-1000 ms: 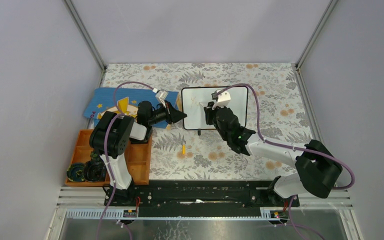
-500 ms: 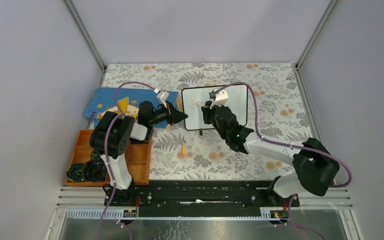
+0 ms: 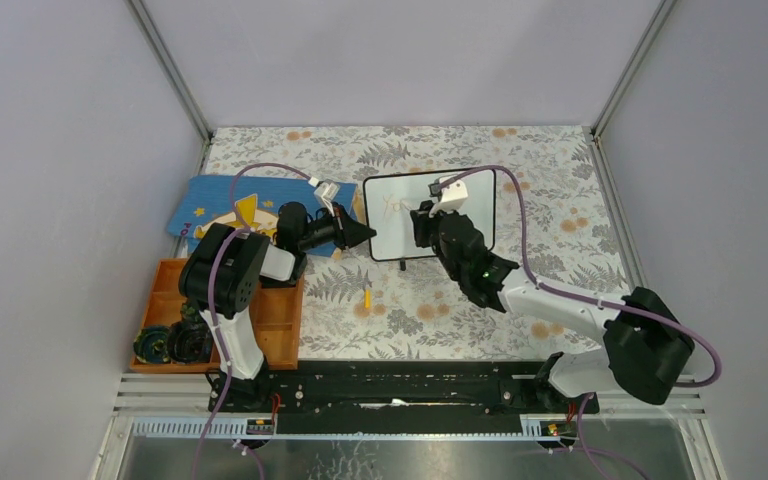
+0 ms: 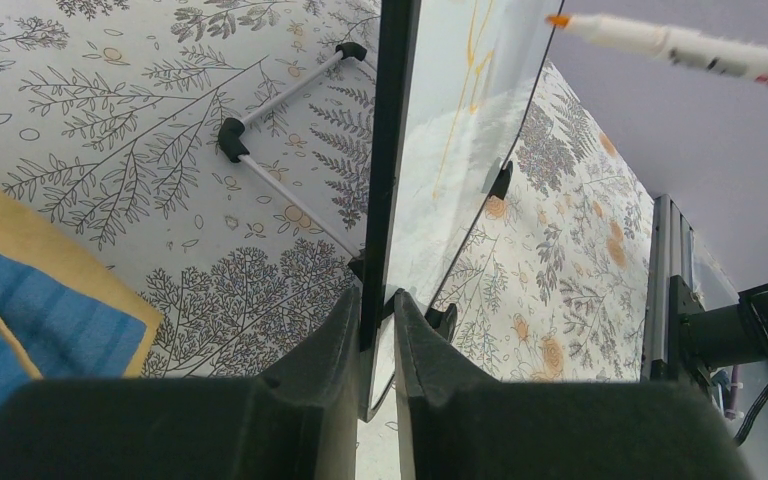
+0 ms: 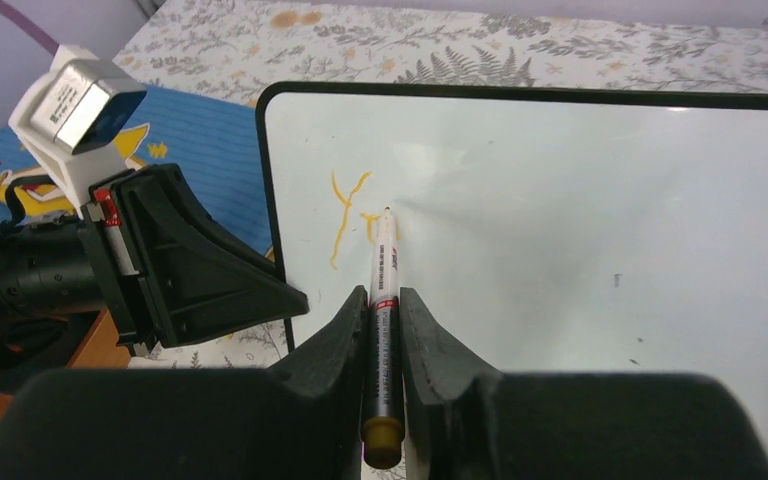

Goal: Write a sentence on the whiteboard

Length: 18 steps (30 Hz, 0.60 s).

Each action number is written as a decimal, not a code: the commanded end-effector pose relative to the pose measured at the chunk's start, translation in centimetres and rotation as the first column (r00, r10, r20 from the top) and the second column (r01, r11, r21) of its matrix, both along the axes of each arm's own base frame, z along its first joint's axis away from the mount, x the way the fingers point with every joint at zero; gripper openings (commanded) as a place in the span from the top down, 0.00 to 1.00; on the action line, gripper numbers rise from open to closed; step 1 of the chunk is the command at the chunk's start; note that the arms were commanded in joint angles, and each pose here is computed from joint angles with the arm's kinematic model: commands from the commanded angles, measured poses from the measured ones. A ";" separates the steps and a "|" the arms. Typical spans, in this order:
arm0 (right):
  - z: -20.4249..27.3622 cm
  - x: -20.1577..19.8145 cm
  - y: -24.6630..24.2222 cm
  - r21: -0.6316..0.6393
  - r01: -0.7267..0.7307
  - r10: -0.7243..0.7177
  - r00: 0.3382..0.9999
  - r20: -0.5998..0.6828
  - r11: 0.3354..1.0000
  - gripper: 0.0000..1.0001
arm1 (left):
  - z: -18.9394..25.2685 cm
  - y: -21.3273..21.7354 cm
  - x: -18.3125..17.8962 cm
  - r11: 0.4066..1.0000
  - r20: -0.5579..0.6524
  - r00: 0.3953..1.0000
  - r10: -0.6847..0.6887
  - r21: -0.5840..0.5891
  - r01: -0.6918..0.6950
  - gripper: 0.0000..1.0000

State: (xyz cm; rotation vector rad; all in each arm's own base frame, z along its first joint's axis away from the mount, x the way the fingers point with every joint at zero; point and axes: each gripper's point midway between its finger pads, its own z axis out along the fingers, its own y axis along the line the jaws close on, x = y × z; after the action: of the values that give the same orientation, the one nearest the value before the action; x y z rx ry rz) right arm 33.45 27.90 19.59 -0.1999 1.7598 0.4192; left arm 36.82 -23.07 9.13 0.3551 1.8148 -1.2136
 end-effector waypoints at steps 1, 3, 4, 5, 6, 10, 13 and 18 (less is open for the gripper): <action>3.1 0.5 -2.6 0.047 0.098 -0.101 0.992 0.072 0.994 1.00 | -0.4 0.0 -0.1 1.000 0.000 1.000 0.009 0.026 -0.009 0.89; 3.0 0.6 -2.9 0.045 0.105 -0.108 0.992 0.070 0.993 1.00 | -0.4 0.0 -0.2 1.000 -0.001 1.000 0.008 0.026 -0.008 0.88; 2.9 0.6 -3.0 0.046 0.106 -0.109 0.992 0.068 0.993 1.00 | -0.4 0.1 -0.2 1.000 0.000 1.000 0.009 0.026 -0.009 0.88; 2.8 0.6 -2.9 0.047 0.103 -0.106 0.992 0.065 0.994 1.00 | -0.4 0.0 -0.2 1.000 0.001 1.000 0.008 0.026 -0.008 0.88; 2.7 0.7 -2.8 0.048 0.099 -0.102 0.993 0.064 0.994 1.00 | -0.4 0.0 -0.2 1.000 0.000 1.000 0.008 0.026 -0.008 0.89; 2.6 0.8 -2.2 0.053 0.077 -0.080 0.995 0.056 0.996 1.00 | -0.3 0.1 -0.2 1.000 0.002 1.000 0.009 0.028 -0.009 0.89; 2.5 0.7 -1.7 0.059 0.056 -0.059 0.997 0.053 0.997 1.00 | -0.4 0.1 -0.2 0.999 0.000 1.000 0.009 0.031 -0.009 0.89; 2.2 0.7 -1.2 0.060 0.035 -0.038 0.998 0.047 0.998 1.00 | -0.4 0.0 -0.2 0.999 0.001 1.000 0.008 0.031 -0.008 0.88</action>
State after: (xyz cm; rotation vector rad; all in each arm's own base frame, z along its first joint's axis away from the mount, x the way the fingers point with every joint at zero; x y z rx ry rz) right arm 33.59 26.22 20.36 -0.1574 1.7419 0.3942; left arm 36.77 -23.05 9.12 0.3588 1.8180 -1.2104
